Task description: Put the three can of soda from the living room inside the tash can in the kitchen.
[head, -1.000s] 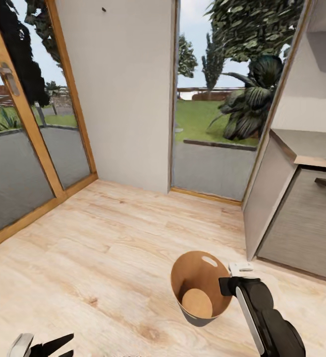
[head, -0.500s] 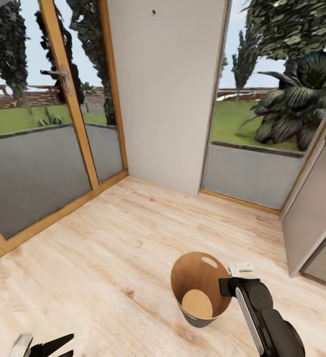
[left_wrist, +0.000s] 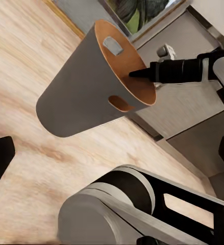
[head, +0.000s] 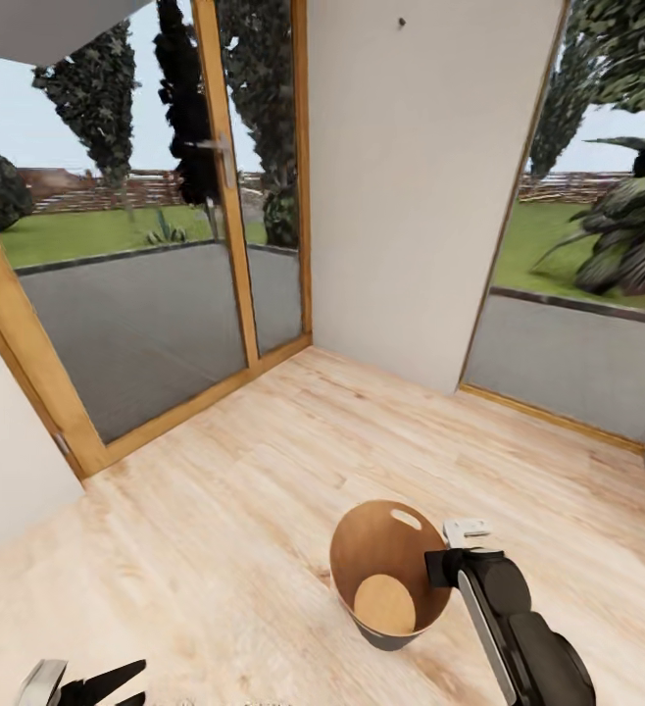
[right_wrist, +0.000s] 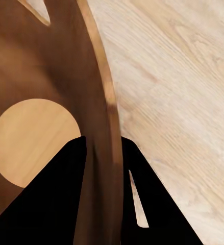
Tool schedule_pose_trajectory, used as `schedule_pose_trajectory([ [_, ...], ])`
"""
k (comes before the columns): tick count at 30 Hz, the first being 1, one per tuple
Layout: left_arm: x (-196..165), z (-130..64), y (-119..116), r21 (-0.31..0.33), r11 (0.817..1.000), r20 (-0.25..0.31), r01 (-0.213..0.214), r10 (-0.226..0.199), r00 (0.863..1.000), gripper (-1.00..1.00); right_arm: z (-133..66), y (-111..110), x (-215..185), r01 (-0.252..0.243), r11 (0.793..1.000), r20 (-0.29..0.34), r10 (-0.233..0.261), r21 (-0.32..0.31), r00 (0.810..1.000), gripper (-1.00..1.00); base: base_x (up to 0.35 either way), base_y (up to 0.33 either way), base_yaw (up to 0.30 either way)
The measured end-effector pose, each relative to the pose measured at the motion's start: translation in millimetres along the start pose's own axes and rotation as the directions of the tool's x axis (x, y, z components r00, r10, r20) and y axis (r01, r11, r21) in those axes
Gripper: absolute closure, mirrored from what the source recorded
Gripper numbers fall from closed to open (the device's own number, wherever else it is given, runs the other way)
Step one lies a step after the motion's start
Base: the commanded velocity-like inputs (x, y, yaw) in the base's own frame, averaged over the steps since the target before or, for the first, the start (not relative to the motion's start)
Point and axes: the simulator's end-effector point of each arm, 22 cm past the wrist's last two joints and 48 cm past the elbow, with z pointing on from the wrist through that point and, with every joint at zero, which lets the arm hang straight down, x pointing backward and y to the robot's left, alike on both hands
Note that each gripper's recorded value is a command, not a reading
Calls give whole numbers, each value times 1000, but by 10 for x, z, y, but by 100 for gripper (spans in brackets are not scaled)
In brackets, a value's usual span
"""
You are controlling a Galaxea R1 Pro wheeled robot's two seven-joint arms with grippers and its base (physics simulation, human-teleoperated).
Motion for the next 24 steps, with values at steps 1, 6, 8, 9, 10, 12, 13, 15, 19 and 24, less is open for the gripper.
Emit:
schedule_pose_trajectory([
  [1,-1,0,0,0,1000,0,0,0,1000,-100,0,6,-1,-1,1000,0,1,-2,1000,100,0,320,286],
  [6,3,1,-1,0,1000,0,1,-1,1000,-100,1,22,1,-4,1000,0,4,-8,1000,100,0,320,286],
  [8,3,0,-1,0,1000,0,1,-1,1000,-100,1,12,2,-1,1000,-1,1,-4,1000,100,0,320,286],
  [9,4,0,-1,0,1000,0,1,-1,1000,-100,1,13,1,-1,1000,0,1,-5,1000,100,0,320,286],
  [10,3,1,-1,0,1000,0,1,-1,1000,-100,1,18,2,-3,1000,0,3,-7,1000,100,0,320,286],
  [12,0,1,-1,0,1000,0,0,0,1000,-100,2,25,2,-5,1000,-1,5,-10,1000,100,0,320,286],
  [13,-1,1,0,0,1000,0,0,0,1000,-100,2,24,3,-4,1000,-1,4,-9,1000,100,0,320,286],
  [15,2,0,-1,0,1000,0,0,0,1000,-100,2,17,2,-3,1000,-1,3,-6,1000,100,0,320,286],
  [19,2,1,-1,0,1000,0,0,0,1000,-100,2,21,3,-3,1000,-1,3,-8,1000,100,0,320,286],
  [24,0,2,-1,1,1000,0,0,0,1000,-100,2,16,4,-2,1000,-1,2,-5,1000,100,0,320,286],
])
